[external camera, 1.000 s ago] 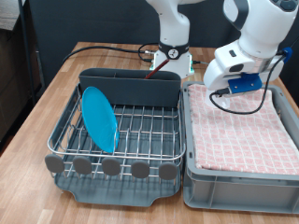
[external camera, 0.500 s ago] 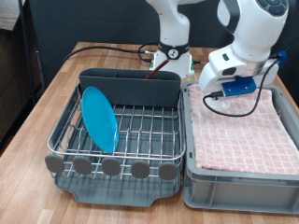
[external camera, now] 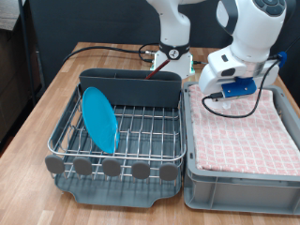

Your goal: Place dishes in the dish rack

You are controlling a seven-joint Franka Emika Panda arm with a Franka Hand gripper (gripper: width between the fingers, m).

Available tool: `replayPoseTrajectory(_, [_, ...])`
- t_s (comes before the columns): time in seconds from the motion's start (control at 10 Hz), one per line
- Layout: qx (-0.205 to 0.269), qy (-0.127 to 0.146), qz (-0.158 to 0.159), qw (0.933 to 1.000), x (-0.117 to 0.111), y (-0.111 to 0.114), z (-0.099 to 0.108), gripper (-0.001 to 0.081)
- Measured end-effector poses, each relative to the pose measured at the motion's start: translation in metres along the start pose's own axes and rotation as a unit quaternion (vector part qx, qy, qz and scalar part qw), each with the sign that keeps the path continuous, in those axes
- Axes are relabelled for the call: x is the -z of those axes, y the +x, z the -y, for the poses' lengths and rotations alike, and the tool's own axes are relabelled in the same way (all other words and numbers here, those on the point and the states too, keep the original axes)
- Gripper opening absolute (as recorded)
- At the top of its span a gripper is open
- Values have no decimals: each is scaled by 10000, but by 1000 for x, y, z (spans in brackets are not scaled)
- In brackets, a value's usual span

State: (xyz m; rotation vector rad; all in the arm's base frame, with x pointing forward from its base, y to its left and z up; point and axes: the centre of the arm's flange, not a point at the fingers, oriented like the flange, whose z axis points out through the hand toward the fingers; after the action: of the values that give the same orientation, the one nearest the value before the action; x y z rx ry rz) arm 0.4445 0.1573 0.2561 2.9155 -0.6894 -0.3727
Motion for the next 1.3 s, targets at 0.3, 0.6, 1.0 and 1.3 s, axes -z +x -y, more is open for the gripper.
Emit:
replayPoseTrajectory(0.3, [-32,42,-26,10000,-8,2,-2,802])
replayPoseTrajectory(0.6, [-66,26,15,10000,-12,2,-3,795])
replayPoseTrajectory(1.0, [-94,50,29,9999,-15,2,-4,446])
replayPoseTrajectory(1.3, [-113,105,-21,9999,-15,3,-4,107])
